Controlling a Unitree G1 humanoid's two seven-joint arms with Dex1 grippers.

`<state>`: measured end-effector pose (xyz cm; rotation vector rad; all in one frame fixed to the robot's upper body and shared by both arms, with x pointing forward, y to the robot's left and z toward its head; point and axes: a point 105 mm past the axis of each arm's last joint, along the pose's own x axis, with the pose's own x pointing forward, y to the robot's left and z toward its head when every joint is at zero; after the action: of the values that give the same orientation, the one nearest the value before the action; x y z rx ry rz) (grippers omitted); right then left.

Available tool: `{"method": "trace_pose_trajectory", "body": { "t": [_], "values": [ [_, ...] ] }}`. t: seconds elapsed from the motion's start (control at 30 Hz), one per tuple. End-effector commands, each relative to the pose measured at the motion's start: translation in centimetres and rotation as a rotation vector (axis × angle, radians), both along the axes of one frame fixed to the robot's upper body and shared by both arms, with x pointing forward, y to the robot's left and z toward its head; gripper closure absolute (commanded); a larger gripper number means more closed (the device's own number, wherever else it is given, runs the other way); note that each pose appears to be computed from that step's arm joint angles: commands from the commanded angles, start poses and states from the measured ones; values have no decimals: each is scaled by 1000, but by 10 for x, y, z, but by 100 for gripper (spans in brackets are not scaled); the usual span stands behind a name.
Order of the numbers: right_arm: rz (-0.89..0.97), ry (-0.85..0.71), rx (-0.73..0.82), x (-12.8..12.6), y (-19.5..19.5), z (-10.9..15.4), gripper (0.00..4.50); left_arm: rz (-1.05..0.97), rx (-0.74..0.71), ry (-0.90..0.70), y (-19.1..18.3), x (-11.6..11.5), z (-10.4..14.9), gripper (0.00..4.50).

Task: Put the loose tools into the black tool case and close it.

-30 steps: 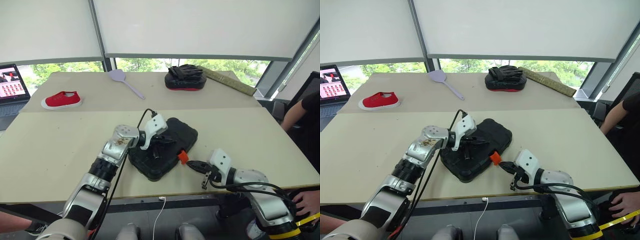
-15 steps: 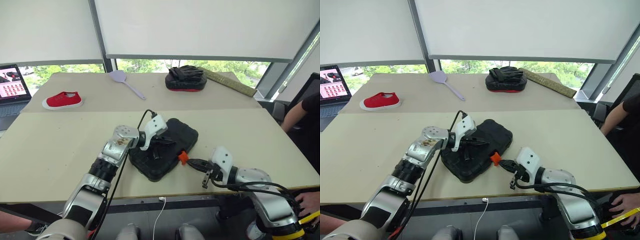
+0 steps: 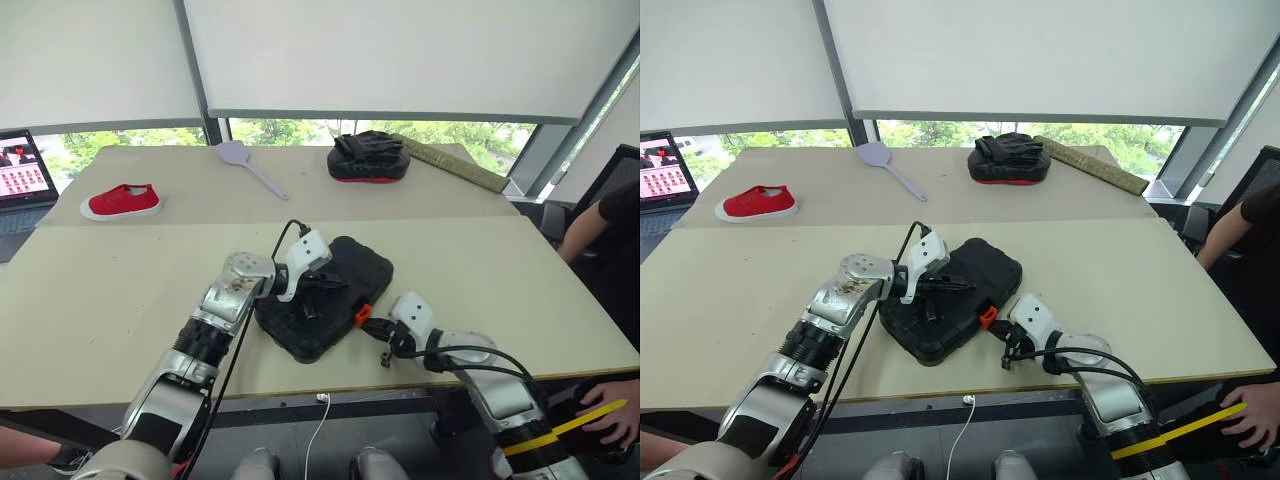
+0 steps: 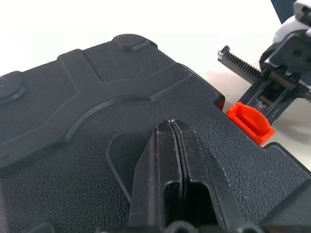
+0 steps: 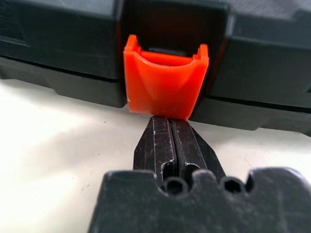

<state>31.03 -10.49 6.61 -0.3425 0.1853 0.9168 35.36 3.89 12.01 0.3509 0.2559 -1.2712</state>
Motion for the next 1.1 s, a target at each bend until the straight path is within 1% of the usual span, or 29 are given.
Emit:
{"method": "trace_pose_trajectory", "body": {
  "t": [0.03, 0.2, 0.33, 0.43, 0.63, 0.87, 1.1],
  "values": [
    [43, -176, 64, 7, 15, 49, 450, 38, 135, 201, 15, -17, -60, 445],
    [80, -120, -4, -11, 6, 45, 450, 41, 137, 203, 17, -18, -61, 445],
    [76, -35, -52, -26, -9, 32, 450, 40, 136, 205, 17, -18, -61, 445],
    [52, -17, -77, -34, -21, 26, 450, 42, 134, 206, 16, -18, -60, 445],
    [7, -75, -24, -25, -21, 41, 450, 41, 138, 210, 17, -19, -61, 445],
    [-2, -88, -13, -12, -13, 41, 450, 28, 175, 200, 17, -18, -64, 445],
    [-1, -79, 11, -6, -5, 38, 450, 17, 214, 206, 18, -21, -72, 445]
  ]
}}
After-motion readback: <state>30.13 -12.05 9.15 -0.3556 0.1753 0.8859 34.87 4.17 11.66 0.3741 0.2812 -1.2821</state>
